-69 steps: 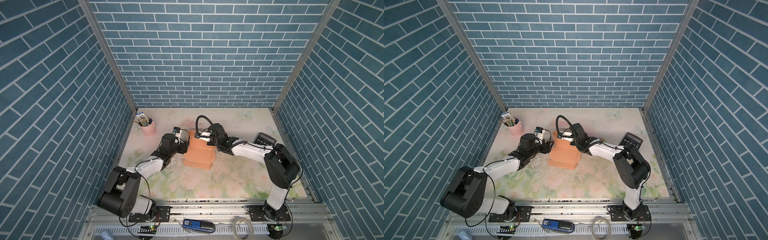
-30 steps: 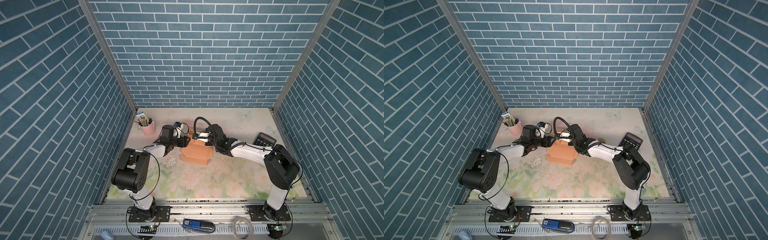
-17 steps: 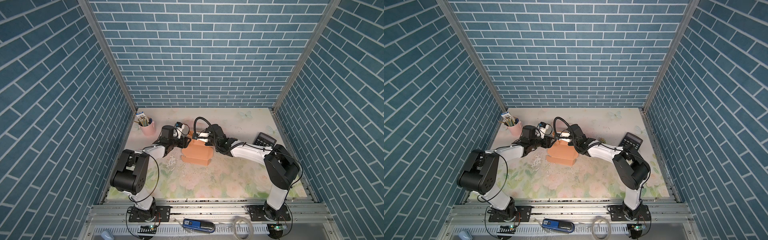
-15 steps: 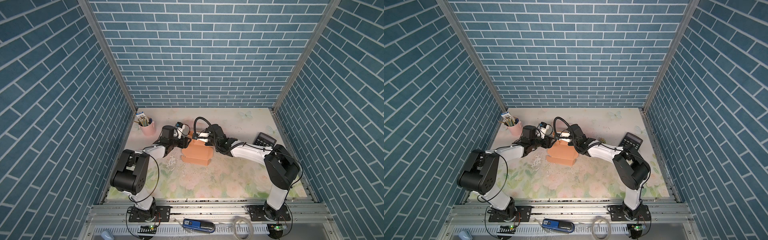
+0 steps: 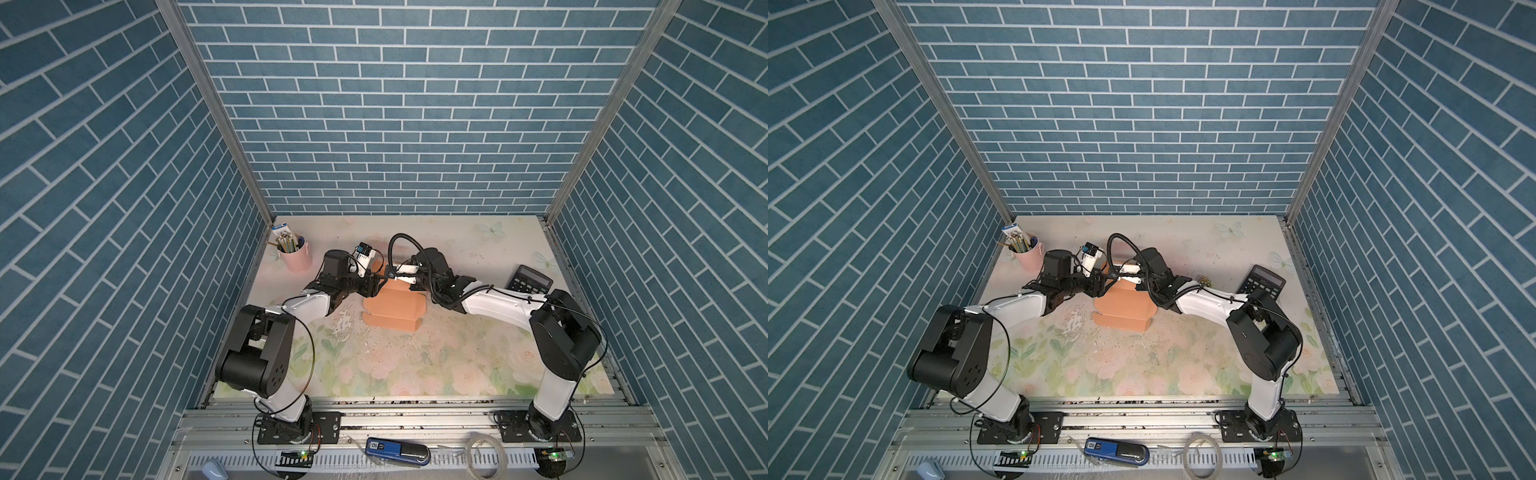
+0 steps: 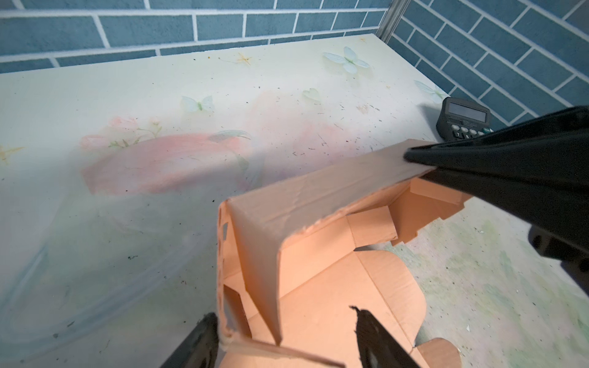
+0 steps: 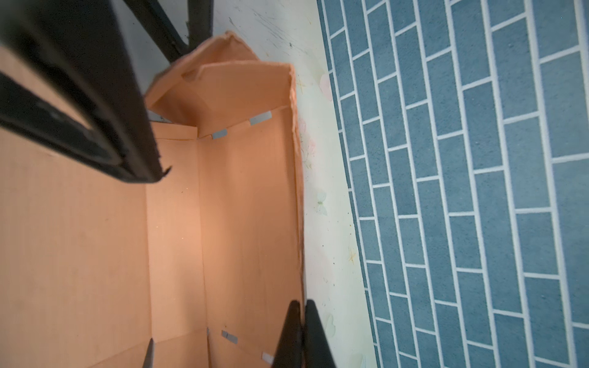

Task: Fold the paper box

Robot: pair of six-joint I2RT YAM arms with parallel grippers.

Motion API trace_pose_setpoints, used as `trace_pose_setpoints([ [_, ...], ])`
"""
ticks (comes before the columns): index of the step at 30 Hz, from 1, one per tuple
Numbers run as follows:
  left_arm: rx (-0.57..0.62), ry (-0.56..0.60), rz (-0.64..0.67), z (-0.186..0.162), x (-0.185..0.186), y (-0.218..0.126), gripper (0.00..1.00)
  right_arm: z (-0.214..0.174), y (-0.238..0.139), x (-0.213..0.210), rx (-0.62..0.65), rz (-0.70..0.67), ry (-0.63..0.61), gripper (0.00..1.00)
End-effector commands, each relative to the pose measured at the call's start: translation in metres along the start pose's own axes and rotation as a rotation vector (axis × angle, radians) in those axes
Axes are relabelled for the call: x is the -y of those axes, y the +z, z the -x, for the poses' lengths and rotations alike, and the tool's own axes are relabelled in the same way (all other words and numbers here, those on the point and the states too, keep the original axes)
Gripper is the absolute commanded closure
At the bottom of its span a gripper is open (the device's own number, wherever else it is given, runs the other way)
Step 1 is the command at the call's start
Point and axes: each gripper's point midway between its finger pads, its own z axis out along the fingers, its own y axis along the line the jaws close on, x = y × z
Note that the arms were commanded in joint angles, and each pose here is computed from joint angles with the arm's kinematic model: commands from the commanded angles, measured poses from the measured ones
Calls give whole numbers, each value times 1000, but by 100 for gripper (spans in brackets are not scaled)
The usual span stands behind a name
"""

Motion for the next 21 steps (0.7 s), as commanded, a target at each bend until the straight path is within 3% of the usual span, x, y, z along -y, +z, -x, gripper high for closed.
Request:
trace_pose_setpoints([
  [1,18,16,-36,8,12,-7,30,8,-9,12,37,-55,-23,100],
  [8,137,-21,-4,34,14,-41,30,2,-4,4,29,-74,-51,100],
  [12,189,-45,78,49,4,-57,30,1,-3,3,29,-93,-61,100],
  [21,178,-264,342,19,-63,-79,31,1,-2,2,37,-107,-63,100],
])
